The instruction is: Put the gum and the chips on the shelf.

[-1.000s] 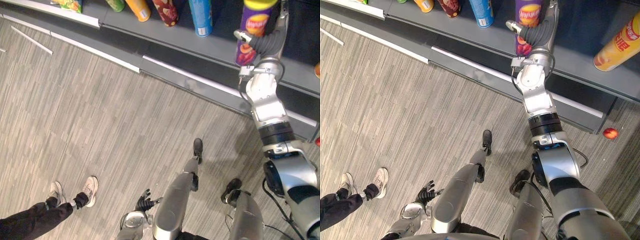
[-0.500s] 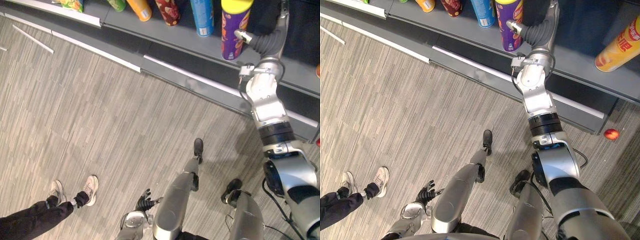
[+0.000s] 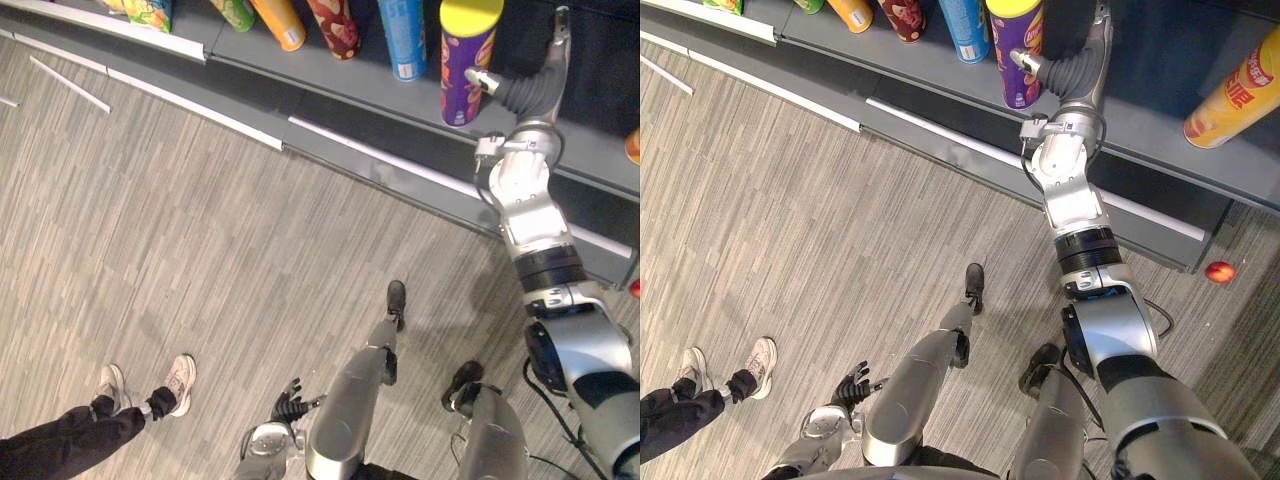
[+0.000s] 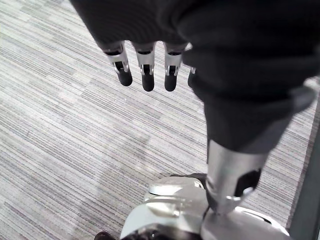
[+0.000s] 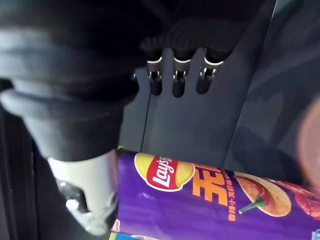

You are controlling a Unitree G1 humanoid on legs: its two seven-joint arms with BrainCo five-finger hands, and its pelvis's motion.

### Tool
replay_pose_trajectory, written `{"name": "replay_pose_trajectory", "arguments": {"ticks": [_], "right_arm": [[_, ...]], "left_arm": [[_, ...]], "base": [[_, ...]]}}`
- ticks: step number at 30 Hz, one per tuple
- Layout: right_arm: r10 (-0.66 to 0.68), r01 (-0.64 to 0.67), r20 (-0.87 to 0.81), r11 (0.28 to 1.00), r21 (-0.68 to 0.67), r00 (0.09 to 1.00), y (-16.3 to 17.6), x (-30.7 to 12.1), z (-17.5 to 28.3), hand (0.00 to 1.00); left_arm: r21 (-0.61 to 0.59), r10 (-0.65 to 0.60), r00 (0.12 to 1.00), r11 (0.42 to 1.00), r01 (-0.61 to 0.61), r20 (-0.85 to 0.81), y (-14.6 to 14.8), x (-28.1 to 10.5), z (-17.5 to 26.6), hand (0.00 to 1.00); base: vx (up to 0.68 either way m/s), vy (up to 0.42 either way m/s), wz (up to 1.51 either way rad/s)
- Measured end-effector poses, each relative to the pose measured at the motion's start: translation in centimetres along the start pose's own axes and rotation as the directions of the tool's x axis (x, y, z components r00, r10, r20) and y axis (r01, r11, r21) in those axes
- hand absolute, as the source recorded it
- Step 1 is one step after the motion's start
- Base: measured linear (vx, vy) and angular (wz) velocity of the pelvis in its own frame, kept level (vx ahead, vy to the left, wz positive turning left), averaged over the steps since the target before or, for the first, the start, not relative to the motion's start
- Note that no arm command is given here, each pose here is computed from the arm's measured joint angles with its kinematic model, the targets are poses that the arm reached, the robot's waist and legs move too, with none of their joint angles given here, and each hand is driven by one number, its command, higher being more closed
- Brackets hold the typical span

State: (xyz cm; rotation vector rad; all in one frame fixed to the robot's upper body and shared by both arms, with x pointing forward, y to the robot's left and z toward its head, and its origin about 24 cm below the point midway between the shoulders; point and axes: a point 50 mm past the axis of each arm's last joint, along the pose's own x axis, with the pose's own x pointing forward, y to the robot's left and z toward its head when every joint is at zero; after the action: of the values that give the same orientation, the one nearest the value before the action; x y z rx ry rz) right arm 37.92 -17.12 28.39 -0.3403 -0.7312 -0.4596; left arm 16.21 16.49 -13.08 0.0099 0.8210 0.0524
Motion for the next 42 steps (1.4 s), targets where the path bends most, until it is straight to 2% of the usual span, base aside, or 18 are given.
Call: {"name": "replay_pose_trajectory", "arguments": {"ticks": [7,12,16,19,23,28,33,37,39,42], "right_arm": [[0.043,-0.045,0.025,0.997,0.067,0.999,1.2,-1.1,0.7,0.00],[0.138,-0.161,0.119,0.965,0.208,0.983,3.3,-3.3,3.4,0.00],[0.258,-0.300,0.188,0.920,0.250,0.948,5.0,-5.4,4.9,0.00],[0.370,-0.431,0.242,0.855,0.290,0.897,6.7,-7.4,6.4,0.00],[0.513,-0.587,0.285,0.722,0.367,0.810,8.9,-10.4,7.9,0.00],[0.664,-0.717,0.289,0.571,0.400,0.689,10.8,-14.5,8.0,0.00],[0.749,-0.764,0.266,0.457,0.456,0.607,11.3,-18.0,6.9,0.00],[0.831,-0.757,0.163,0.381,0.531,0.532,10.8,-21.8,3.9,0.00],[0.888,-0.759,0.095,0.325,0.563,0.451,10.2,-24.7,1.7,0.00],[0.945,-0.699,-0.079,0.290,0.654,0.318,9.2,-30.0,-2.1,0.00]], "left_arm": [[0.000,0.003,1.000,1.000,-0.003,-0.002,0.1,0.0,-0.1,0.00],[0.000,0.016,1.000,1.000,-0.016,-0.012,0.5,-0.1,-0.4,0.00],[-0.012,0.034,0.999,0.999,-0.034,-0.024,1.0,-0.3,-0.8,0.00],[-0.020,0.049,0.998,0.999,-0.050,-0.028,1.5,-0.4,-1.0,0.00],[-0.038,0.094,0.995,0.995,-0.095,-0.027,2.7,-0.5,-1.1,0.00],[0.033,0.160,0.987,0.987,-0.159,-0.020,4.3,-0.7,-1.1,0.00],[0.099,0.222,0.974,0.971,-0.218,-0.032,5.4,-0.9,-1.5,0.00],[0.137,0.246,0.968,0.962,-0.237,-0.052,6.0,-1.0,-2.1,0.00],[0.198,0.232,0.972,0.955,-0.218,-0.046,5.8,-1.0,-2.1,0.00],[0.257,0.242,0.967,0.942,-0.216,-0.074,6.0,-1.3,-3.0,0.00]], "base": [[0.02,-0.055,-0.04],[0.03,-0.065,-0.11],[0.04,-0.054,-0.14],[0.05,-0.064,-0.15],[0.04,-0.065,-0.15],[0.06,-0.021,-0.15],[0.02,0.012,-0.18],[0.05,0.015,-0.06],[0.06,0.029,-0.13],[0.04,0.005,-0.24]]}}
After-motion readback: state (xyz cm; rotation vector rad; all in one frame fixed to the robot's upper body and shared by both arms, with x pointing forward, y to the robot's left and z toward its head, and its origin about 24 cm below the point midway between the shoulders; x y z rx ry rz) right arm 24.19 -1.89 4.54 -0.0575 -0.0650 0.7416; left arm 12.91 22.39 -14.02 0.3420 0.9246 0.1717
